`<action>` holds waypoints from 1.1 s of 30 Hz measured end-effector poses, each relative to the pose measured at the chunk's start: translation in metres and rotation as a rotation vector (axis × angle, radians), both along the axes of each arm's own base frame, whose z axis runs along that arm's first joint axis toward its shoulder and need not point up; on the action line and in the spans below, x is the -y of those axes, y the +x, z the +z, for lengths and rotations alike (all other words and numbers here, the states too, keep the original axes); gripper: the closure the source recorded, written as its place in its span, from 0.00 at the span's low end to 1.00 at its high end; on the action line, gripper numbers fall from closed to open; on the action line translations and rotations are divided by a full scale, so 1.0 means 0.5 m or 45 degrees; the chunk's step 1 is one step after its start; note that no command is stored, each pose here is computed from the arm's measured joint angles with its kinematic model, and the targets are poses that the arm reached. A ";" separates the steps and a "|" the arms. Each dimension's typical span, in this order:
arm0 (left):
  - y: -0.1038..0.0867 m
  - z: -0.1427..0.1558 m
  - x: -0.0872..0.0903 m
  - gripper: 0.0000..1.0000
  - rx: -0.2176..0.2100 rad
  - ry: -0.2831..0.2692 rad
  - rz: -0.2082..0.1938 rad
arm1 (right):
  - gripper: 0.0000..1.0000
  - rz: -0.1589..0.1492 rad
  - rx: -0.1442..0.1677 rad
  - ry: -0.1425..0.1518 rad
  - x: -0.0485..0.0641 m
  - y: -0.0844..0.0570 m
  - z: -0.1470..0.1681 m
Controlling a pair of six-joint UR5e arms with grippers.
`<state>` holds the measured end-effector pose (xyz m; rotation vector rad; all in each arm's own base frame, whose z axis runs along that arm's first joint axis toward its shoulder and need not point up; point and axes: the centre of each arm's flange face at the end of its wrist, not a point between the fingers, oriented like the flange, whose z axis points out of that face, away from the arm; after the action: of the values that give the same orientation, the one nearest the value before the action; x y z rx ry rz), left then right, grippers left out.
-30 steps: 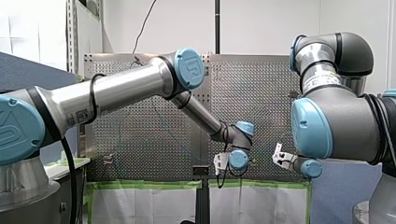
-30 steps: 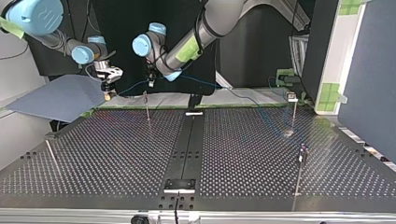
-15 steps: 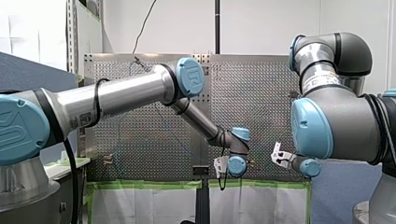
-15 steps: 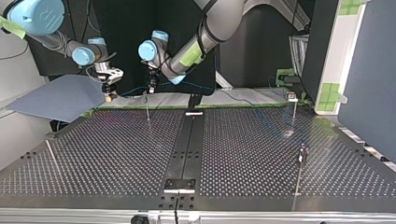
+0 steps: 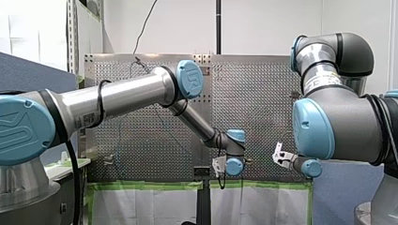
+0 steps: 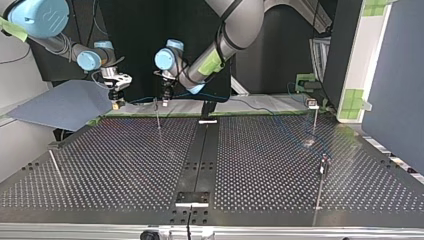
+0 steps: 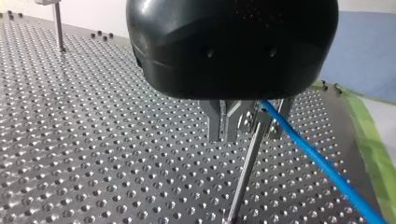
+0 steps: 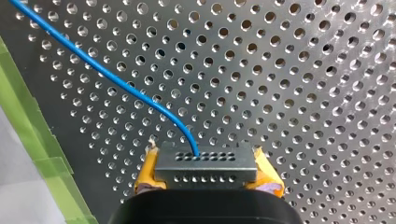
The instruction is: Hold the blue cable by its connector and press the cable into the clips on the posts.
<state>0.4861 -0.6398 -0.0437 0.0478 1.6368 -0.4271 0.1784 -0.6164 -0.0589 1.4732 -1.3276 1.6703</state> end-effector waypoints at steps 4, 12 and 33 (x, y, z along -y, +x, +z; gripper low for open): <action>0.005 -0.014 -0.017 1.00 -0.001 -0.001 0.007 | 1.00 -0.005 0.000 0.000 0.000 -0.001 0.000; 0.021 -0.032 -0.046 1.00 -0.014 -0.001 0.014 | 1.00 -0.011 -0.001 -0.003 0.003 -0.003 0.001; 0.039 -0.050 -0.055 1.00 -0.038 -0.005 -0.076 | 1.00 -0.050 0.010 -0.014 0.013 -0.007 0.005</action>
<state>0.5053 -0.6120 -0.0687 0.0876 1.6669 -0.4786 0.1751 -0.6228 -0.0563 1.4270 -1.3406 1.6575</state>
